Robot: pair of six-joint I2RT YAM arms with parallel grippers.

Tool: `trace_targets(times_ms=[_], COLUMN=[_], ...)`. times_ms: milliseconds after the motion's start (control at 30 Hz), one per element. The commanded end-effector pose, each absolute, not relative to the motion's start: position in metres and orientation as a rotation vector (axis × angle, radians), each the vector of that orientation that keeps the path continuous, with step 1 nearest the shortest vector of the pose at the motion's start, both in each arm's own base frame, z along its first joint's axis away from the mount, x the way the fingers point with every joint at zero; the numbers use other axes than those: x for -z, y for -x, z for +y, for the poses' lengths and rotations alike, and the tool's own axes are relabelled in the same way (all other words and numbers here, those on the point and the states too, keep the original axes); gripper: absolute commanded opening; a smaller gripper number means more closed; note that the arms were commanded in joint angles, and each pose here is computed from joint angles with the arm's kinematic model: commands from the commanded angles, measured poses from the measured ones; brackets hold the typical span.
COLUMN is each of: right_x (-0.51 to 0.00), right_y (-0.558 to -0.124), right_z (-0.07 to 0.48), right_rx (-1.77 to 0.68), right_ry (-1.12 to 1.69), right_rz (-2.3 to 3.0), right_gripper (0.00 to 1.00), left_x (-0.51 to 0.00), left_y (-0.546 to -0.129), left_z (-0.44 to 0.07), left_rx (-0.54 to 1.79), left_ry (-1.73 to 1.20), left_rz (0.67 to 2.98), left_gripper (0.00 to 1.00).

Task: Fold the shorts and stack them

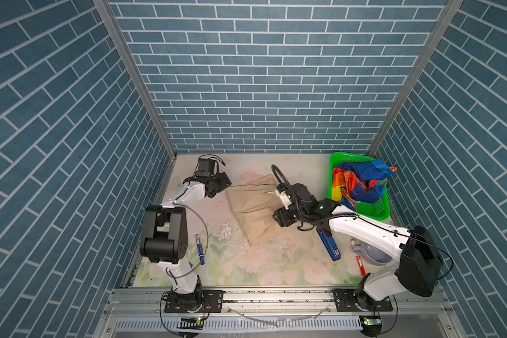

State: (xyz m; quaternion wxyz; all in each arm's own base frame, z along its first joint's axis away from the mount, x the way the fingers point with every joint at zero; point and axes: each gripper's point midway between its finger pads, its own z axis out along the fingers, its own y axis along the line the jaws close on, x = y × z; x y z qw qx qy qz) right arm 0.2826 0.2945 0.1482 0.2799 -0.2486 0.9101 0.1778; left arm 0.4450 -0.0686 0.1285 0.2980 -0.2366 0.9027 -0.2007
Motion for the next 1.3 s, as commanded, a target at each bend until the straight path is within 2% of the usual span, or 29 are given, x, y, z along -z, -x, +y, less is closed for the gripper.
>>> trace_targets(times_ms=[0,200,433,500,533,600,633,833,1000,1100,1267], right_x=[-0.132,-0.124,-0.104,-0.093,-0.085,-0.072,-0.065,-0.031,-0.011,-0.02,-0.073], right_y=[-0.305,-0.341,-0.382,-0.387,-0.388,-0.385,-0.385,-0.369,-0.36,-0.362,-0.37], right_z=[0.273,0.298,0.303,0.3,0.298,0.294,0.288,0.255,0.248,0.244,0.231], right_rx=[-0.451,-0.624,-0.547,-0.52,-0.501,-0.479,-0.44,-0.288,-0.257,-0.233,-0.165], right_ry=[0.539,0.452,0.38,0.353,0.343,0.328,0.315,0.272,0.269,0.275,0.287], right_rz=[2.571,2.546,2.553,2.583,2.604,2.639,2.65,2.724,2.763,2.737,2.597], right_gripper=[0.7,0.62,0.6,0.51,0.43,0.13,0.02,0.0,0.0,0.0,0.0], left_x=[-0.113,-0.076,-0.052,-0.05,-0.049,-0.048,-0.048,-0.047,-0.045,-0.045,-0.04], left_y=[-0.409,-0.367,-0.347,-0.344,-0.342,-0.34,-0.34,-0.341,-0.34,-0.339,-0.335], left_z=[-0.066,-0.084,-0.102,-0.103,-0.103,-0.103,-0.104,-0.108,-0.114,-0.119,-0.125], left_rx=[0.489,0.566,0.603,0.604,0.607,0.613,0.617,0.64,0.662,0.685,0.719], left_ry=[0.643,0.644,0.628,0.634,0.641,0.644,0.645,0.641,0.636,0.627,0.626], left_rz=[2.455,2.523,2.583,2.583,2.582,2.582,2.579,2.582,2.588,2.587,2.59], left_gripper=[0.79,0.77,0.76,0.77,0.77,0.78,0.78,0.79,0.8,0.82,0.8])
